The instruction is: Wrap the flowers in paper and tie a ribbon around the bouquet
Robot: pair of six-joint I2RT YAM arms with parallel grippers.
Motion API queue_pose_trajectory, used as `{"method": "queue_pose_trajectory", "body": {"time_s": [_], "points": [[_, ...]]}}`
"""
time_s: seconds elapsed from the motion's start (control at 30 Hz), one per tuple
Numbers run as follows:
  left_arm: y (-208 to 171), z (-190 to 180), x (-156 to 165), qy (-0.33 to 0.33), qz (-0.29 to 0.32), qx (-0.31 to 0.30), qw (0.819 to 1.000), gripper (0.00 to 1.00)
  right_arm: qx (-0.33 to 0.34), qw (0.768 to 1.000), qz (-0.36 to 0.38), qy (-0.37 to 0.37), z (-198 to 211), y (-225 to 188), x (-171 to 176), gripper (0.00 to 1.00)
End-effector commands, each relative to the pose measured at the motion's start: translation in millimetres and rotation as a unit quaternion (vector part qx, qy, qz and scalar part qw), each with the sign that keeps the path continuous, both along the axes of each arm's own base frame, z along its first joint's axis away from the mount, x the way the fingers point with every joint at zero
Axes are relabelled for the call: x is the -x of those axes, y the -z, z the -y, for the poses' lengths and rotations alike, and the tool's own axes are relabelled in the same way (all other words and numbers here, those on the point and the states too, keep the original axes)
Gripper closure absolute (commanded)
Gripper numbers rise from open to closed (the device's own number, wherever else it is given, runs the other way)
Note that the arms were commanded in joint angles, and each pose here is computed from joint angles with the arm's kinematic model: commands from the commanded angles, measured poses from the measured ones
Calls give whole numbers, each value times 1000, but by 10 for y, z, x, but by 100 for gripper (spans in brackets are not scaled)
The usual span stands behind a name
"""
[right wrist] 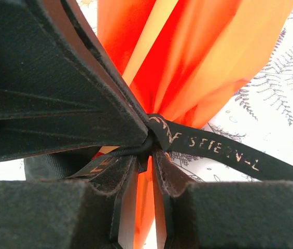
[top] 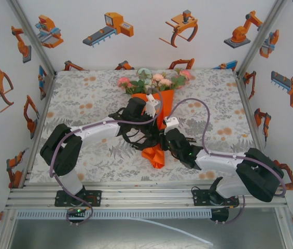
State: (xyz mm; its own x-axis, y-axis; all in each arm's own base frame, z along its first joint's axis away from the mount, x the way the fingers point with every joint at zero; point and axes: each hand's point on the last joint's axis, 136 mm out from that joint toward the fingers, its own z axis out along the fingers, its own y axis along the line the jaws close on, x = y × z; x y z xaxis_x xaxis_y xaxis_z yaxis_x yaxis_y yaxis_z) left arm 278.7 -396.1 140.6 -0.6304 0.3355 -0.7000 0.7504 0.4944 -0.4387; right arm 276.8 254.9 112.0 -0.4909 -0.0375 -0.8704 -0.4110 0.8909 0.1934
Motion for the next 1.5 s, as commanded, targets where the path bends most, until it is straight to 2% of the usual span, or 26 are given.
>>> {"method": "queue_pose_trajectory", "body": {"time_s": [0.0, 0.3, 0.57, 0.87, 1.0, 1.17, 1.37, 1.47], "points": [[-108, -24, 32, 0, 4, 7, 1000, 100, -5, 999, 21, 30, 102, -54, -63, 77], [-114, -30, 14, -2, 3, 8, 1000, 100, 11, 999, 19, 37, 182, -36, -44, 75], [-151, -47, 21, -1, 3, 9, 1000, 100, 14, 999, 28, 31, 282, -93, -72, 67], [-149, -54, 2, -4, 0, 8, 1000, 100, -33, 997, 13, -73, -64, -181, -46, 74], [-153, -59, 2, -4, 0, 9, 1000, 100, -37, 997, 10, -66, -36, -136, -66, 75], [-184, -60, 8, -4, 1, 13, 1000, 100, -22, 999, 24, -32, 65, -151, -237, 71], [-190, -76, 8, -12, -5, 18, 1000, 100, -22, 997, 24, -68, -110, -194, -302, 72], [-220, -65, 2, -18, -9, 29, 999, 100, -37, 996, 14, -86, -210, -161, -288, 76]]}}
